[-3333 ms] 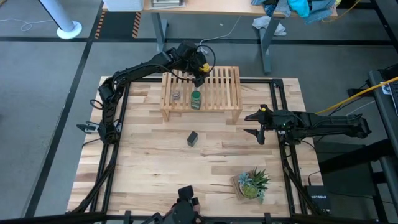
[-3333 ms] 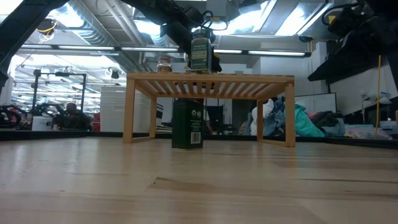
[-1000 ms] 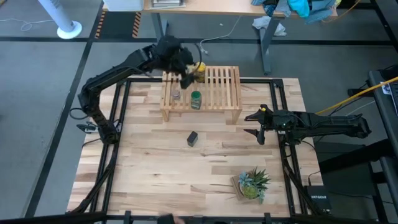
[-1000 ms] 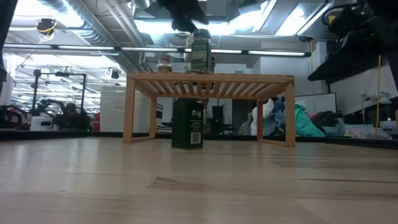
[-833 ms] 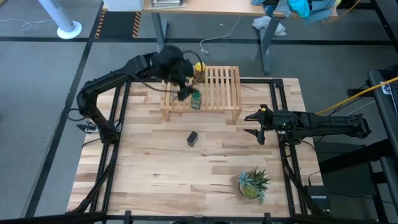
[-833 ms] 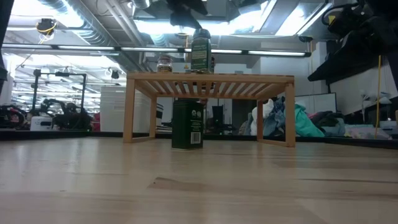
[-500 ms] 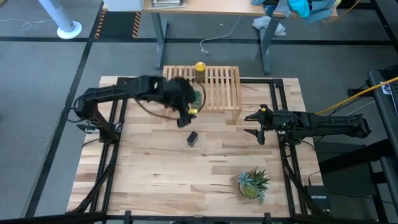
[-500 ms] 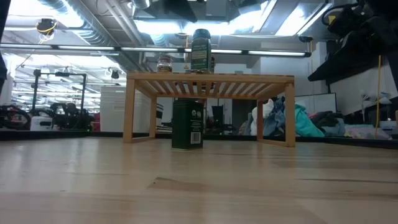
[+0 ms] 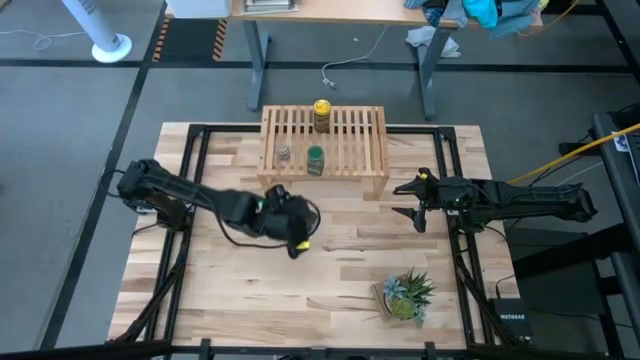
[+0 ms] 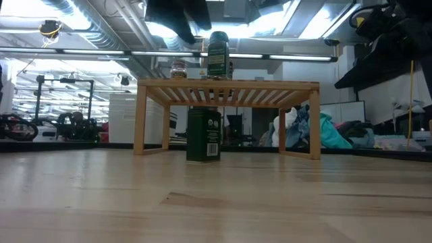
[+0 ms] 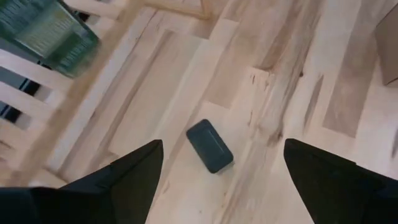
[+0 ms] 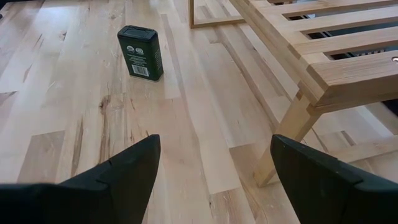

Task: Shelf spices
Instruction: Put the black seasoning can on the shelf

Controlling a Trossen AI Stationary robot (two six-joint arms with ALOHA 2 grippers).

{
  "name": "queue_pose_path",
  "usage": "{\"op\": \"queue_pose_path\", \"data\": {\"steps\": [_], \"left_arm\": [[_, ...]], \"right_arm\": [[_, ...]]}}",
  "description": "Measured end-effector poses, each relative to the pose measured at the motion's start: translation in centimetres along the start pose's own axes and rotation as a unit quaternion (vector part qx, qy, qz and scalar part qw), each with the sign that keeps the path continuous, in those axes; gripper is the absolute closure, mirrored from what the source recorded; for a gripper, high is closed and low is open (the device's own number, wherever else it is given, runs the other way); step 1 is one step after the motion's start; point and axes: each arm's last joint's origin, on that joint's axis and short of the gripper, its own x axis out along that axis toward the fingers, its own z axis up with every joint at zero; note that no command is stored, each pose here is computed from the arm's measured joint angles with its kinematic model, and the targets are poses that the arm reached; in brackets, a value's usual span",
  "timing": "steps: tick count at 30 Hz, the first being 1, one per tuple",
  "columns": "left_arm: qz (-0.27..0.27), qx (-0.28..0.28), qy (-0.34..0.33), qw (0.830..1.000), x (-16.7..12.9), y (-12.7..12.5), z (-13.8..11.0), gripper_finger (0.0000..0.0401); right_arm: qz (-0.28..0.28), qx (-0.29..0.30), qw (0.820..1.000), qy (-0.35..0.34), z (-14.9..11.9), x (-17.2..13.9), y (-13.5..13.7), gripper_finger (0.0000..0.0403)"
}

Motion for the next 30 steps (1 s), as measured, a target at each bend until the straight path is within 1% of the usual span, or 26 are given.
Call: {"op": "queue_pose_path", "data": {"steps": [3, 7, 8, 9, 11, 12, 14, 19, 20, 22, 24, 26, 30], "left_arm": [[0.006, -0.008, -0.024, 1.0, 1.4, -1.0, -1.6, 0.0074], [0.016, -0.021, -0.064, 0.998, 3.3, -1.8, -3.4, 0.0074], [0.015, -0.033, -0.077, 0.996, 3.7, -1.9, -3.6, 0.0074], [0.013, -0.057, -0.089, 0.994, 4.1, -2.0, -3.9, 0.0074], [0.006, -0.126, -0.103, 0.987, 4.7, -2.0, -4.4, 0.0074], [0.007, -0.145, -0.107, 0.984, 4.9, -2.0, -4.6, 0.0074], [0.011, -0.153, -0.113, 0.982, 5.3, -1.9, -5.0, 0.0074], [0.019, -0.12, -0.128, 0.984, 5.5, -1.8, -4.8, 0.0074], [0.02, -0.109, -0.13, 0.985, 5.4, -1.7, -4.7, 0.0074], [0.032, -0.064, -0.132, 0.989, 4.9, -1.7, -4.8, 0.0074], [0.071, -0.038, -0.136, 0.987, 4.2, -1.7, -5.4, 0.0074], [0.11, -0.03, -0.134, 0.984, 3.2, -1.5, -6.4, 0.0074], [0.176, -0.055, -0.132, 0.974, 0.9, -0.8, -9.2, 0.0074]], "right_arm": [[0.0, 0.0, 1.0, 0.0, 0.0, 0.0, 0.0, 0.0091], [0.0, 0.0, 1.0, 0.0, 0.0, 0.0, 0.0, 0.0091], [0.0, 0.0, 1.0, 0.0, 0.0, 0.0, 0.0, 0.0091], [0.0, 0.0, 1.0, 0.0, 0.0, 0.0, 0.0, 0.0091], [0.0, 0.0, 1.0, 0.001, 0.0, 0.0, 0.0, 0.0091], [0.0, 0.0, 1.0, 0.001, 0.0, 0.0, 0.0, 0.0091], [0.0, 0.0, 1.0, 0.001, 0.0, 0.0, 0.0, 0.0091], [0.0, 0.0, 1.0, 0.0, 0.0, 0.0, 0.0, 0.0091], [0.0, 0.0, 1.0, 0.0, 0.0, 0.0, 0.0, 0.0091], [0.0, 0.0, 1.0, 0.0, 0.0, 0.0, 0.0, 0.0091], [0.0, 0.0, 1.0, 0.0, 0.0, 0.0, 0.0, 0.0091], [0.0, 0.0, 1.0, 0.001, 0.0, 0.0, 0.0, 0.0091], [0.0, 0.0, 1.0, 0.002, 0.0, 0.0, 0.0, 0.0091]]}}
